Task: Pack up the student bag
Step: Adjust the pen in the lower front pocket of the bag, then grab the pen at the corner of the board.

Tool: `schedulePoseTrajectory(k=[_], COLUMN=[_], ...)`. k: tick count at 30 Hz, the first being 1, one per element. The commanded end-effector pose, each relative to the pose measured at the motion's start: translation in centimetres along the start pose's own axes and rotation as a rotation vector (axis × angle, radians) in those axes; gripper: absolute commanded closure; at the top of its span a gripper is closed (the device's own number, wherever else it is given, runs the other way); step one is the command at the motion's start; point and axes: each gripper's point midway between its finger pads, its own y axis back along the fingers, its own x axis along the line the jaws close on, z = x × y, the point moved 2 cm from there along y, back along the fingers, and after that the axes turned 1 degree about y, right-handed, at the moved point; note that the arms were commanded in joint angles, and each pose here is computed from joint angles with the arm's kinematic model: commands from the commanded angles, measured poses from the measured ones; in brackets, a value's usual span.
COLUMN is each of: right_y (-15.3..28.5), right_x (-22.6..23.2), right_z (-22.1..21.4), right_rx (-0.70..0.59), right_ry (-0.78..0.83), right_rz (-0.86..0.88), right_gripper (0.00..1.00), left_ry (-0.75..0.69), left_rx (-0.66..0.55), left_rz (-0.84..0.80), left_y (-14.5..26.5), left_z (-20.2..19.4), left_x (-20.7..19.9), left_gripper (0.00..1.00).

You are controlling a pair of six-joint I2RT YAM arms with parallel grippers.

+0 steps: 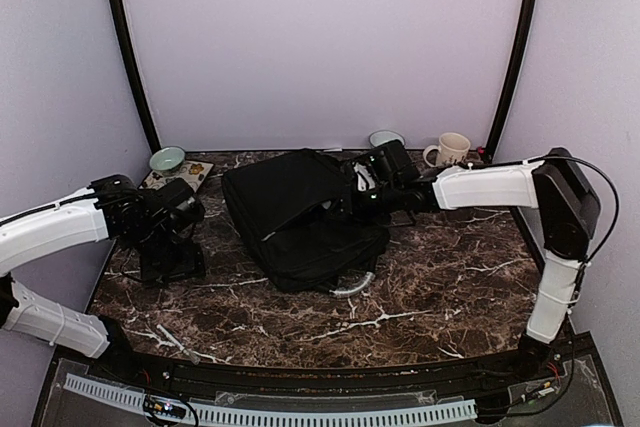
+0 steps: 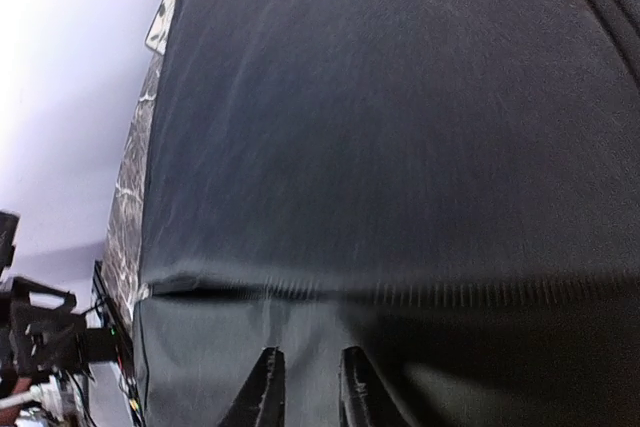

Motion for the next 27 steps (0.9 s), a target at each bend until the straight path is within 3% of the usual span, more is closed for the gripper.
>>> schedulePoseTrajectory(k=[1, 10, 18, 23, 27], right_y=[3.6, 9.7, 11.4, 11.9, 12.0], right_x=[0.3, -1.0, -0.6, -0.2, 0.1], right_z=[-1.1, -4.1, -3.7, -2.9, -2.5], right_rx=[0.007, -0.017, -0.045, -0.046, -0.042], right_ry=[0.018, -0.015, -0.016, 0.016, 0.028], right_rz=[-0.039, -0.156, -0.176, -0.2, -0.2], right_gripper=[0.77, 0.59, 0.58, 0.58, 0.59], left_ry=[0.142, 0.43, 0.564, 0.586, 0.577], left_rx=[0.12, 0.256, 0.316, 0.315, 0.294], left_rz=[0.222, 0.126, 0.049, 0.039, 0.005], left_y=[-0.8, -4.8, -8.3, -9.4, -10.3], left_z=[-2.7, -5.7, -7.0, -6.9, -6.3], left_x=[5.9, 8.9, 9.6, 9.4, 8.8], left_gripper=[0.21, 0.27, 0.38, 0.54, 0.78])
